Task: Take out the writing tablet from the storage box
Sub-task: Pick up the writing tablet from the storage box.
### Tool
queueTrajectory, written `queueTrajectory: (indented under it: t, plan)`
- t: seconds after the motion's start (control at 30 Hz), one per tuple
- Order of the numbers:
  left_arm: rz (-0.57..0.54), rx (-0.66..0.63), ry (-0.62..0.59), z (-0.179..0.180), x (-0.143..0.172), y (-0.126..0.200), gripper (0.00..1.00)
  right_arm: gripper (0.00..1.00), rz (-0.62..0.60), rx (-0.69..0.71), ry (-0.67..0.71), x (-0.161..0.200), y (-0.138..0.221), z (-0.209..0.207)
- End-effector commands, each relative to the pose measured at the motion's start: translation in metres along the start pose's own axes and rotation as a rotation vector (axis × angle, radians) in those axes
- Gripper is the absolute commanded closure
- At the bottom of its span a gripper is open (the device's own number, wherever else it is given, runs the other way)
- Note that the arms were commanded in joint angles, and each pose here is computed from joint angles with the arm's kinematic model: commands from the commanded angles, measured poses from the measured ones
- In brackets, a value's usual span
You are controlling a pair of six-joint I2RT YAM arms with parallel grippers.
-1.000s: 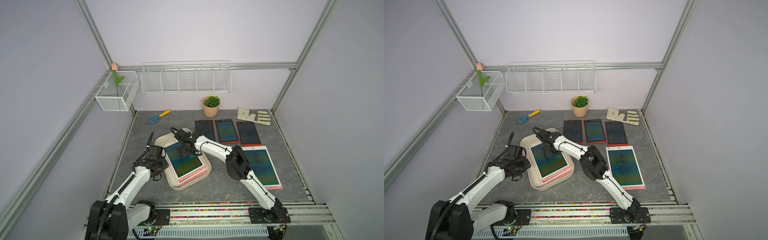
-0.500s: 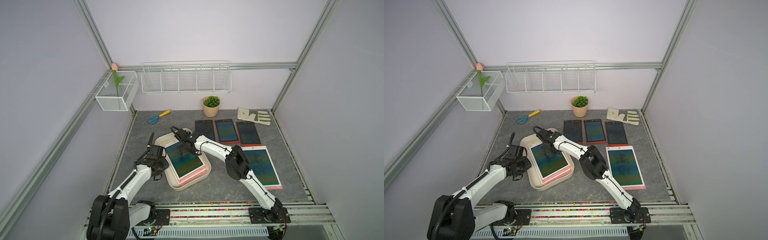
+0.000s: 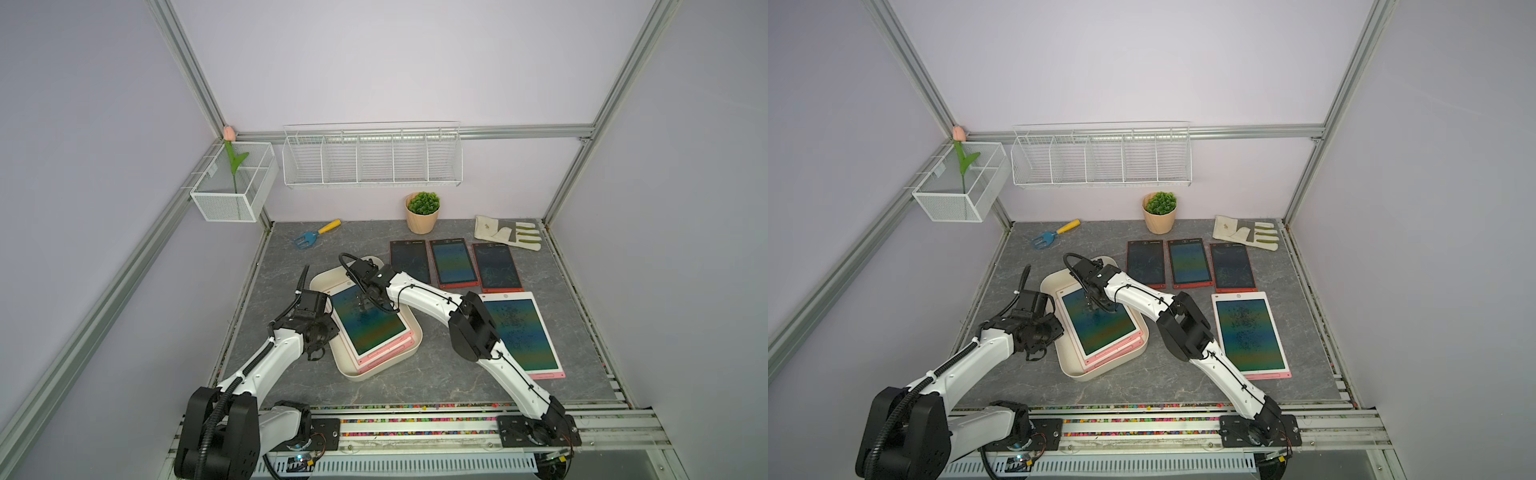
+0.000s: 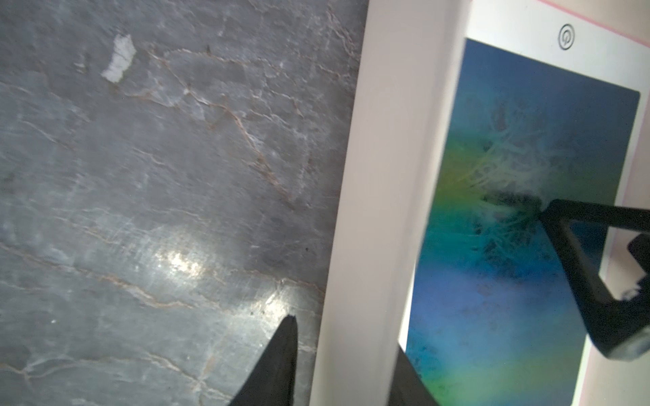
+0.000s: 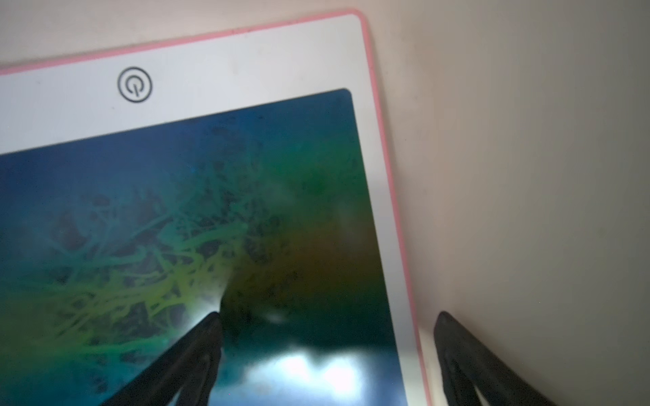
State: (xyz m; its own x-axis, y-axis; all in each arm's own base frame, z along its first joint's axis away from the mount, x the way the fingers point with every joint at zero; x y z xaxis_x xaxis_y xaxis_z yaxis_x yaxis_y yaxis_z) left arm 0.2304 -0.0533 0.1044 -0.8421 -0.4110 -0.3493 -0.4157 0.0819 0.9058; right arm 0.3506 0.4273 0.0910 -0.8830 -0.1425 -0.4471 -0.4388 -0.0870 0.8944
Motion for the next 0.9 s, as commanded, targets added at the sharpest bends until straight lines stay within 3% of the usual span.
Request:
queueTrajectory:
  t: [0.0,0.23,0.4,0.87]
  plan:
    - [0.004,0.001,-0.004,0.003,0.003,-0.002,0.65,0.07,0.047,0.130,0.015,0.018,-0.030,-0.018]
    - [0.002,0.011,-0.004,0.001,0.002,-0.002,0.65,0.08,0.247,-0.021,-0.007,0.045,-0.056,-0.007]
    - [0.009,0.016,-0.001,0.000,0.002,-0.004,0.67,0.07,0.327,-0.087,-0.014,0.060,-0.063,0.001]
    - [0.049,0.027,-0.008,-0.004,0.002,-0.012,0.70,0.01,0.251,-0.197,-0.030,0.045,-0.019,0.002]
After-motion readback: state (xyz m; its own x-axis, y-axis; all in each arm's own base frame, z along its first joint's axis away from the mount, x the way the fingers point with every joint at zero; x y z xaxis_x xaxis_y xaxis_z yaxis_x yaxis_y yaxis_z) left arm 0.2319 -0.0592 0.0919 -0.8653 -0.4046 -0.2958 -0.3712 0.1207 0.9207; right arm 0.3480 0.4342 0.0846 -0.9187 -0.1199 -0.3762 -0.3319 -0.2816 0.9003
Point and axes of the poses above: each gripper's point midway between its finger pads, its own y axis back along the fingers, its own z axis along the line the jaws close on, x = y × z, the point moved 6 cm from there along y, back along the fingers, and after that the axes turned 10 degrees about -y, right-handed, at the moved point
